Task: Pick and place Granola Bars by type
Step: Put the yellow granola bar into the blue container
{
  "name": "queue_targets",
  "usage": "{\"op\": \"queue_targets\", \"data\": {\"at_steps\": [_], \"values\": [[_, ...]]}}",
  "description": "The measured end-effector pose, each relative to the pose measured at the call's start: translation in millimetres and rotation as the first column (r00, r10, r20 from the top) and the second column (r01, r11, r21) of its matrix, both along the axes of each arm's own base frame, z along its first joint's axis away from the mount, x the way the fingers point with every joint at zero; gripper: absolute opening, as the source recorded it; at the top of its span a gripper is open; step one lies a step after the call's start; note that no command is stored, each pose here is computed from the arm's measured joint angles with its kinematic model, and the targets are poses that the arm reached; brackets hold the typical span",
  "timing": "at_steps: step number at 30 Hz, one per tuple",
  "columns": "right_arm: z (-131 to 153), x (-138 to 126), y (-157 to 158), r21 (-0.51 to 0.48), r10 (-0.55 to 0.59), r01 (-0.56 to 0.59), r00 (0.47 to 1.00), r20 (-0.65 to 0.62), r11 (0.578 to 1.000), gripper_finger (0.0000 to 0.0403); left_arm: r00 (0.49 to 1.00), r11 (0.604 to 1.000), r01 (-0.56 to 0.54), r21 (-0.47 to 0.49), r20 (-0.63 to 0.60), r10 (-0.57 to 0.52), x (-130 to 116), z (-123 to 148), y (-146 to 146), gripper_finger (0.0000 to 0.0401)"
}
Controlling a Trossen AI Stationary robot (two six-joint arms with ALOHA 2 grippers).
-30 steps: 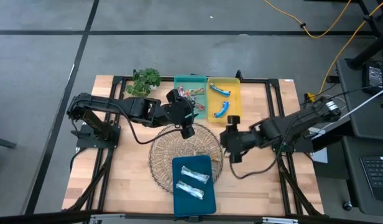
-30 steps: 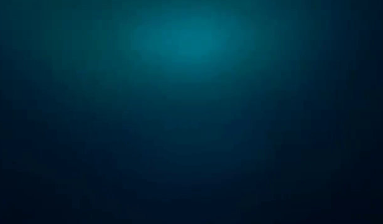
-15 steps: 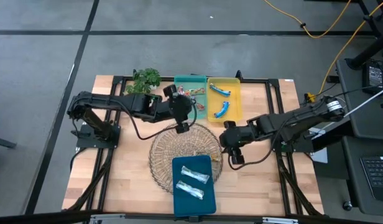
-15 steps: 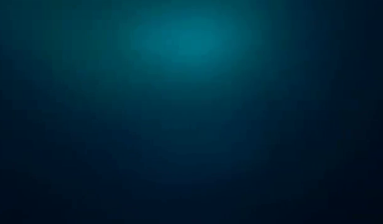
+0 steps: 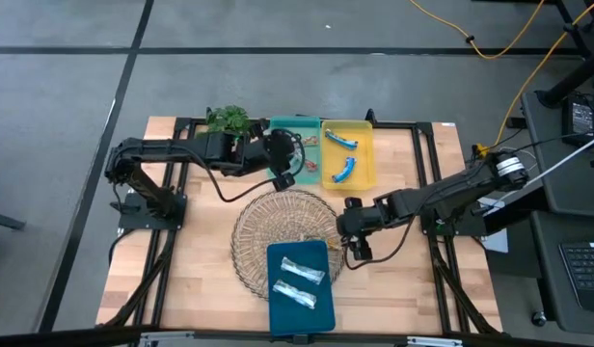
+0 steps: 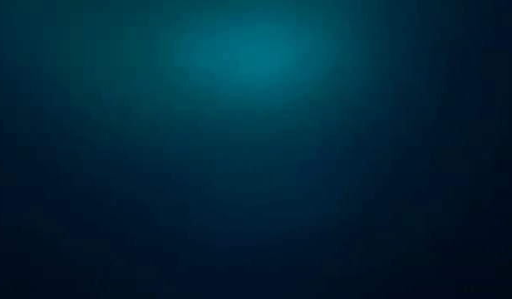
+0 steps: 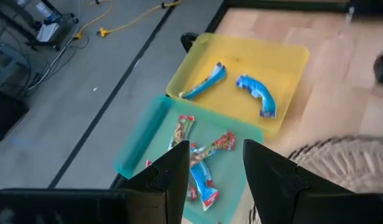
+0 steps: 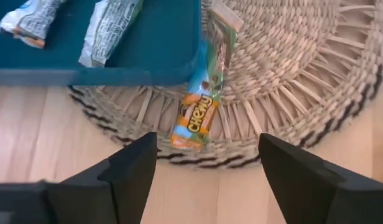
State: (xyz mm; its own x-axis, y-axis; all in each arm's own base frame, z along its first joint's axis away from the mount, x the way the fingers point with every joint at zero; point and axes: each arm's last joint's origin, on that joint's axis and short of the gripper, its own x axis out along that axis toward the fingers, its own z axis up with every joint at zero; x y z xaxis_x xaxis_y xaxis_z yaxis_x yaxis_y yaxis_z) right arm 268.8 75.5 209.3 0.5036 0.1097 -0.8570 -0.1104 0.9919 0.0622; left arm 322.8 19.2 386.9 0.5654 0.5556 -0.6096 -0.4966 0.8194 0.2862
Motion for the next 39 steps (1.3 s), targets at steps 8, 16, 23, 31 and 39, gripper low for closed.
{"op": "queue_targets", "data": {"at_steps": [8, 16, 23, 31, 39], "values": [[-33, 19, -4, -0.041, 0.014, -0.016, 0.998, -0.059, 0.999, 0.0279, 0.996, 1.0, 0.015, -0.015, 0.084, -0.014, -20, 21, -4, 0.0143], [-53, 33, -3, 0.067, 0.061, -0.056, 0.996, -0.072, 0.996, 0.0279, 0.985, 0.999, -0.003, -0.038, 0.172, 0.009, -40, 39, -4, 0.0143], [-60, 38, -2, 0.1, 0.065, -0.058, 0.996, -0.066, 0.993, 0.0278, 0.984, 0.999, -0.021, -0.041, 0.177, 0.028, -43, 40, -3, 0.0143], [-81, 43, -4, 0.069, -0.014, 0.023, 0.992, -0.129, 0.997, 0.0239, 0.985, 0.999, -0.006, -0.043, 0.172, 0.013, -41, 38, -7, 0.0143], [-75, 39, -5, 0.068, -0.037, 0.046, 0.991, -0.131, 0.997, 0.012, 0.972, 0.998, 0.042, -0.044, 0.231, -0.031, -66, 56, -21, 0.0143]]}}
